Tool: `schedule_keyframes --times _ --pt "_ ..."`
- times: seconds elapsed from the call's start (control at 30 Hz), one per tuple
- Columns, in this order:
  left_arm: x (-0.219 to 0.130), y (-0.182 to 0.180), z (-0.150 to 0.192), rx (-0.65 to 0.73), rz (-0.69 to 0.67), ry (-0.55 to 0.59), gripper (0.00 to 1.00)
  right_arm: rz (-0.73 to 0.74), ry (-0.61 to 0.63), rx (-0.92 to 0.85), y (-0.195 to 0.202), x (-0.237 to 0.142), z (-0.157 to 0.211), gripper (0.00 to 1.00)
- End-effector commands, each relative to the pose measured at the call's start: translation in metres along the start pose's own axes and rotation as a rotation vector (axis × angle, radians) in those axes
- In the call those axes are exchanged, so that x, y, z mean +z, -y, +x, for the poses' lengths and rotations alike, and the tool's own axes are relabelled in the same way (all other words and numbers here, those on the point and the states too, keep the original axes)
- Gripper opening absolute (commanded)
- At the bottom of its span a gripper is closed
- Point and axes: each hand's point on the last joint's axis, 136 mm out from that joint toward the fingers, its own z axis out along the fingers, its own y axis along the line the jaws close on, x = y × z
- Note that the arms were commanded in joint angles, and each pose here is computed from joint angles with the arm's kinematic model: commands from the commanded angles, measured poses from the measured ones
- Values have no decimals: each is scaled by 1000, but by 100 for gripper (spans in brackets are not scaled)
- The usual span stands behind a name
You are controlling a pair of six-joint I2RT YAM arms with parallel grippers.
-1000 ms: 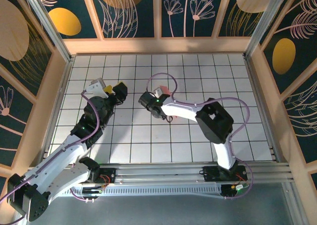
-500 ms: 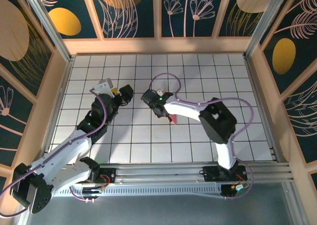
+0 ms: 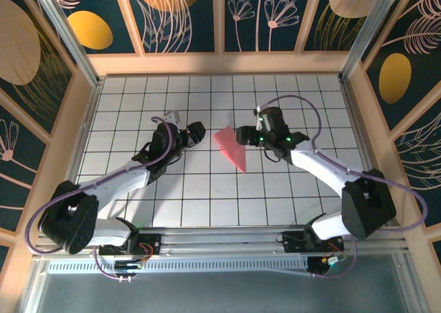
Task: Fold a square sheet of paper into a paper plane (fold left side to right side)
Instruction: Turn over the paper at the center of the table, then fold the wing for the fifth time at the center of the table.
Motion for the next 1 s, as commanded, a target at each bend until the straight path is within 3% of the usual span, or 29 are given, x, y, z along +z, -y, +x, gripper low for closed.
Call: schedule_keyframes --times 0.0,0.23,0.37,0.7,0.87,0.97 --pt "19 18 10 -105 95 -62 74 -241 154 131 -14 -26 -32 86" --pt "64 -4 62 -194 57 -266 60 -458 263 396 24 -56 -32 94" --pt "79 -20 83 -236 31 -318 59 -452 257 436 38 -56 -26 94" --pt "106 -15 97 -228 79 -380 47 -439 251 441 47 -57 -21 94" --pt "118 -18 99 -210 71 -386 34 -440 249 441 49 -59 -20 94" --pt "123 -20 96 -180 53 -377 20 -439 248 436 50 -62 -18 94"
